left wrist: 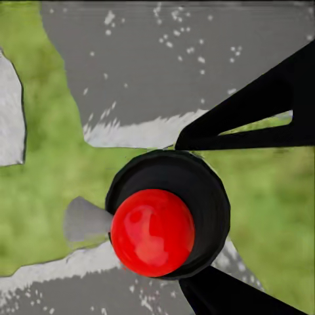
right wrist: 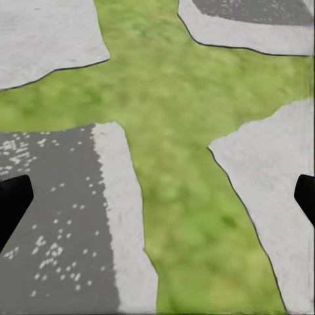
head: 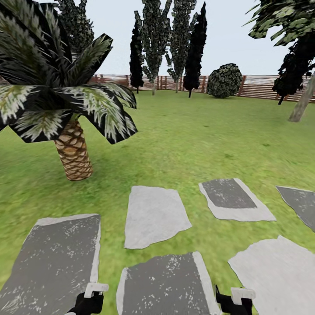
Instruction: Pick up the pesticide atomizer in the garden and spray insectifuge to fully cover both potted plants in the garden.
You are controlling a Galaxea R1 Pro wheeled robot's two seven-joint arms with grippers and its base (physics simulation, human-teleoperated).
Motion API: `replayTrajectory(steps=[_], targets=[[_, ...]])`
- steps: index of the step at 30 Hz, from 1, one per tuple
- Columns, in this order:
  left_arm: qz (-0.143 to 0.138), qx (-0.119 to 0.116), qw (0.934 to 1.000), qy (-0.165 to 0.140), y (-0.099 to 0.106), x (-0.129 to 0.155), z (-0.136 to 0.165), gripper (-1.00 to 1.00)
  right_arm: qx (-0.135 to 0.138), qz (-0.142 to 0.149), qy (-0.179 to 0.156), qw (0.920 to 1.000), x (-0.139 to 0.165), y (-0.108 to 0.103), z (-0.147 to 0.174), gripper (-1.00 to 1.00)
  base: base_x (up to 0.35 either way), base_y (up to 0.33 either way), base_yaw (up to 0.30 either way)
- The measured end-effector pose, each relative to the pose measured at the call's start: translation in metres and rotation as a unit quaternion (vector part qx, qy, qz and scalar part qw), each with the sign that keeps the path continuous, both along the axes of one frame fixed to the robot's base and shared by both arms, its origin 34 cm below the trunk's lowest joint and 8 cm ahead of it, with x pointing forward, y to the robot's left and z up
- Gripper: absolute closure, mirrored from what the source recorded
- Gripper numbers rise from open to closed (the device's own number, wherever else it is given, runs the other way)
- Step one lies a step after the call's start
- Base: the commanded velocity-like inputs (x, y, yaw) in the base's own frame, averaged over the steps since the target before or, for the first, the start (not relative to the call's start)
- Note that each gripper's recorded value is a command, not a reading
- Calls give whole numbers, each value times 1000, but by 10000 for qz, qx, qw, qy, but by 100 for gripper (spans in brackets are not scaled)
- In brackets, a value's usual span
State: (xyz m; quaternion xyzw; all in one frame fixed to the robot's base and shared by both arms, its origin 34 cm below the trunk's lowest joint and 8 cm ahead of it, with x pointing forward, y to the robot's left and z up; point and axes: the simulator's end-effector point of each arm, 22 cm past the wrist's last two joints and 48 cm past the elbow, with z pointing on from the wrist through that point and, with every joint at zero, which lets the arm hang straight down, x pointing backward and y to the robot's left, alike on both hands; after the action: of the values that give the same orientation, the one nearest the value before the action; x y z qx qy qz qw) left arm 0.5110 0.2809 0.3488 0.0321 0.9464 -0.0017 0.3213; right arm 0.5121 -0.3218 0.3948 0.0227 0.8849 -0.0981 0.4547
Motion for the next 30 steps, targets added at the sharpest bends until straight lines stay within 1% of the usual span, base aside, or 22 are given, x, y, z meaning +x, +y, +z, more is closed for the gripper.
replayTrajectory(steps=[5,10,30], targets=[[2,3,10000,2,0,0,0,100,1,-1,-1,10000,0,0,0,-100,0,-233,-266],[1,2,10000,2,0,0,0,100,1,-1,-1,10000,0,0,0,-100,0,-127,-266],[13,7,10000,-2,1,0,0,100,1,1,-2,10000,0,0,0,-100,0,-6,-266]])
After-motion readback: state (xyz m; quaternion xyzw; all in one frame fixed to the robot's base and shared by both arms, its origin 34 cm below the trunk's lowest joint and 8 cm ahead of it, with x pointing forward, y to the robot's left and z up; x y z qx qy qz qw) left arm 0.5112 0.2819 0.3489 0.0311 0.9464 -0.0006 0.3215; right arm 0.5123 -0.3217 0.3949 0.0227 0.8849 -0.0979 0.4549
